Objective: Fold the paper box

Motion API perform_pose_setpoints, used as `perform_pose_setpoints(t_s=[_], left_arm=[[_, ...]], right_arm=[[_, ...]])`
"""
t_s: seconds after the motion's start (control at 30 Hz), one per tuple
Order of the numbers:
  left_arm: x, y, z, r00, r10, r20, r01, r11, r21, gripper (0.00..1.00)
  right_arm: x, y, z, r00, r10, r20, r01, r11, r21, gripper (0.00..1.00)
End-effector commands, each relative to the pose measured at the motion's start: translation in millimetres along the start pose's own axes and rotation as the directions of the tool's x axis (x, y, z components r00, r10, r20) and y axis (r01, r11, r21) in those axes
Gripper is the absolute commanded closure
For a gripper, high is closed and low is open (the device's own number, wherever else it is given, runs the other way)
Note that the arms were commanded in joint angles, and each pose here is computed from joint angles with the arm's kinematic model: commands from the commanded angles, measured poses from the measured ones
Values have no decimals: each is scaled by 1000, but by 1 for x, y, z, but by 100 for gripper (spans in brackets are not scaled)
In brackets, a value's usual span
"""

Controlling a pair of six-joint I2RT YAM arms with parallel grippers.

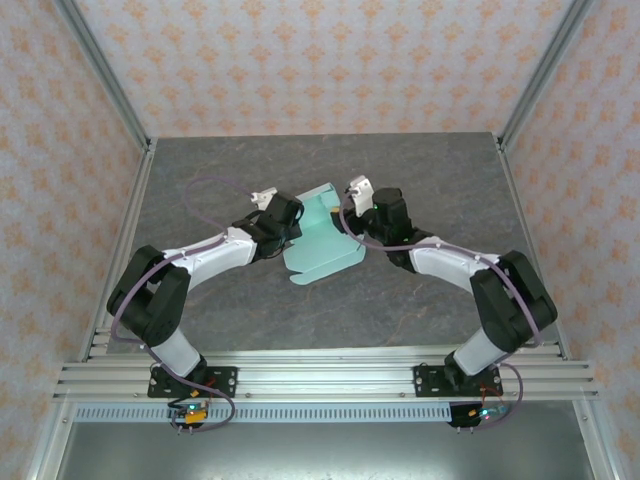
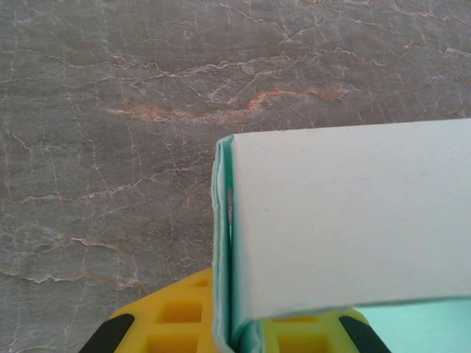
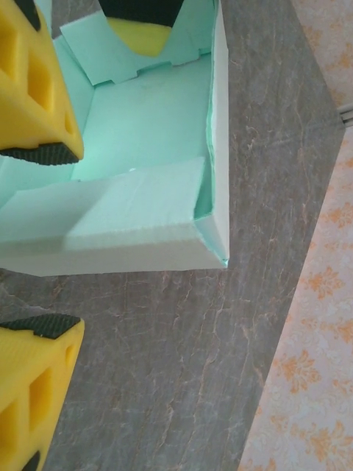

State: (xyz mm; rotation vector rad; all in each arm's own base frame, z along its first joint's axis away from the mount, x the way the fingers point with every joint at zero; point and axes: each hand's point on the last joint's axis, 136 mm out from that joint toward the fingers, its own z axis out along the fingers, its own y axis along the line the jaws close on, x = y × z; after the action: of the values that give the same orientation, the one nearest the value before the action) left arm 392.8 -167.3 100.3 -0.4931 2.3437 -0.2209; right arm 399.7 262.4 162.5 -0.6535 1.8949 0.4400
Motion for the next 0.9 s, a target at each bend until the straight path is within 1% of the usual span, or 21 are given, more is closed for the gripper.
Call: perform_pose_setpoints(t_s=[0.0,0.07,0.13,0.23,0.33,0.4,0.47,0.5,0.6,0.63,0.73,0.83,0.87], left_arm=[[-14,-5,-13,999,-10,41,9,1000,10,100],[-13,-6,-15,999,-19,39,17,999,28,100],[-14,-5,-15,998,-27,50,25,999,32,100],[-16,-3,-17,998,-26,53,25,1000,9,100],[-18,-8,-18,998,-37,47,36,999,28,100],[-21,-12,-18,998,-45,50,43,998,39,100],[-21,-14,-18,998,-44,42,42,999,32,100],[-21,-15,-18,998,-48,37,47,998,35,100],[-17,-16,-15,997,-65,30,63,996,55,100],[-16,-17,-14,998,-64,28,62,997,56,100],[-15,-17,-13,998,-61,14,60,997,50,100],[-14,-16,-11,997,-69,21,68,996,52,100],[-15,-16,-11,998,-66,23,64,997,47,100]], right_arm=[[-7,-1,14,999,-30,-13,30,1000,-6,46],[-6,-3,23,998,-51,-40,50,999,-6,52],[-3,-8,30,996,-69,-64,71,997,24,61],[0,-13,37,990,-109,-84,118,986,113,65],[0,-5,47,984,-146,-101,164,965,205,79],[-2,-16,48,991,-109,-75,129,916,379,84],[-2,-31,42,998,-57,-29,64,855,515,88],[-1,-37,38,999,-36,-5,33,826,563,91],[-1,-47,32,999,-24,32,-2,773,634,98],[-2,-48,31,999,-25,39,-6,770,638,98],[-9,-43,31,998,-36,51,-3,793,609,90],[-18,-21,35,996,-44,78,2,878,479,75],[-20,-14,34,996,-39,78,2,904,427,73]])
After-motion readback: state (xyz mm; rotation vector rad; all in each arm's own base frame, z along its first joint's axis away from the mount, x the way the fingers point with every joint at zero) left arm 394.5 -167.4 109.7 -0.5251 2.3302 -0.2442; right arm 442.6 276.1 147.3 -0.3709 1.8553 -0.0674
